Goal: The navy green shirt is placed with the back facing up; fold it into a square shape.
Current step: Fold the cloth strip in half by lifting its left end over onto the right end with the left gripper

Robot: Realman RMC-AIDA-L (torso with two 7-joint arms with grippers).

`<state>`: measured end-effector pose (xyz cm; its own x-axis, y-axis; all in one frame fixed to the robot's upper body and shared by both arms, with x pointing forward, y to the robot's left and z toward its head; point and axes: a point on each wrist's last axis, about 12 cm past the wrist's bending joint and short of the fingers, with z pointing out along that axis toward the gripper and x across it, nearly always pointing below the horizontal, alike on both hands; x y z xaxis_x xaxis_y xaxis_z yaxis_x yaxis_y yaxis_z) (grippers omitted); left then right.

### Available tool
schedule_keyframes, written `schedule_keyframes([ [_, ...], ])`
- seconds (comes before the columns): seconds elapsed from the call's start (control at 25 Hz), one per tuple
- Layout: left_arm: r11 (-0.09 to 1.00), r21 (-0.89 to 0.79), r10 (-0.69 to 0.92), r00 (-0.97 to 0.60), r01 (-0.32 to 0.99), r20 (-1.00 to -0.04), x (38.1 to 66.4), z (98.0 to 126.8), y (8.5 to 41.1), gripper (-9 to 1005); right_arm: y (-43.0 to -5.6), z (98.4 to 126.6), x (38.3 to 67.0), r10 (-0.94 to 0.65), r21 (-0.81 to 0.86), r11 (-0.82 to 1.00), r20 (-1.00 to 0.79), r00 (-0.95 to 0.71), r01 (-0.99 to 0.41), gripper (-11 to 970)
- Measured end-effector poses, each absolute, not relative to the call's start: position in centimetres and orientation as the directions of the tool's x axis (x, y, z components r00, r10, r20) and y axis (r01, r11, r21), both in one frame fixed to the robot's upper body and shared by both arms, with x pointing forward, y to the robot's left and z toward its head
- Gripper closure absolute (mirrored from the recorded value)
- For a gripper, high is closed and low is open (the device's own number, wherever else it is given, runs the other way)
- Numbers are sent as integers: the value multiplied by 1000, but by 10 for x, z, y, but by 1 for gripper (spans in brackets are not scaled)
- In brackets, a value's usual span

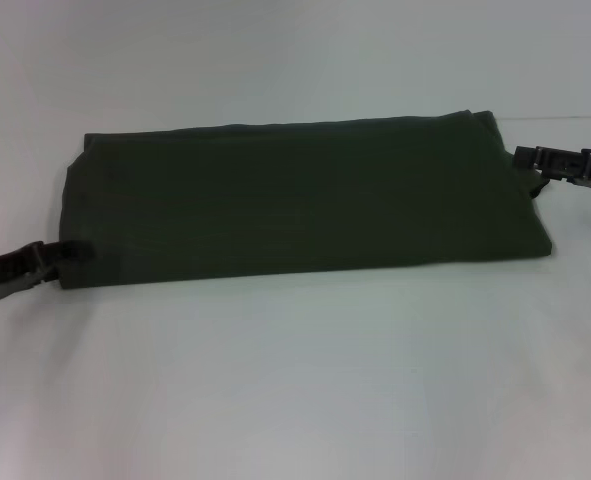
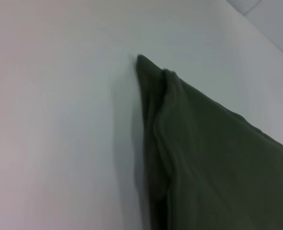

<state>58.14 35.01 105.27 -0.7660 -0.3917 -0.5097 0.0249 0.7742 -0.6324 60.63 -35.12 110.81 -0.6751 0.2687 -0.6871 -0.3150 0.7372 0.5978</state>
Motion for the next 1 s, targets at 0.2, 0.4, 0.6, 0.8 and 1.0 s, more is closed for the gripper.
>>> schedule_keyframes([
  [0.2,756,-653,-390,-774,39,-498,581,1053,345,288,-351,1108,606,269,598,737,-687,-675,-315,173],
  [0.4,733,-678,-390,-784,54,-483,580,1056,341,291,-352,1108,606,268,597,738,-687,-675,-315,173],
  [0.6,738,-673,-395,-779,47,-488,581,1056,342,292,-351,1108,606,269,598,737,-687,-675,-314,173],
  [0.8,761,-648,-394,-769,35,-504,583,1055,346,292,-351,1108,606,269,599,737,-686,-676,-314,173],
  [1.0,770,-636,-383,-769,40,-512,587,1057,345,292,-351,1108,606,269,599,736,-686,-676,-316,173],
])
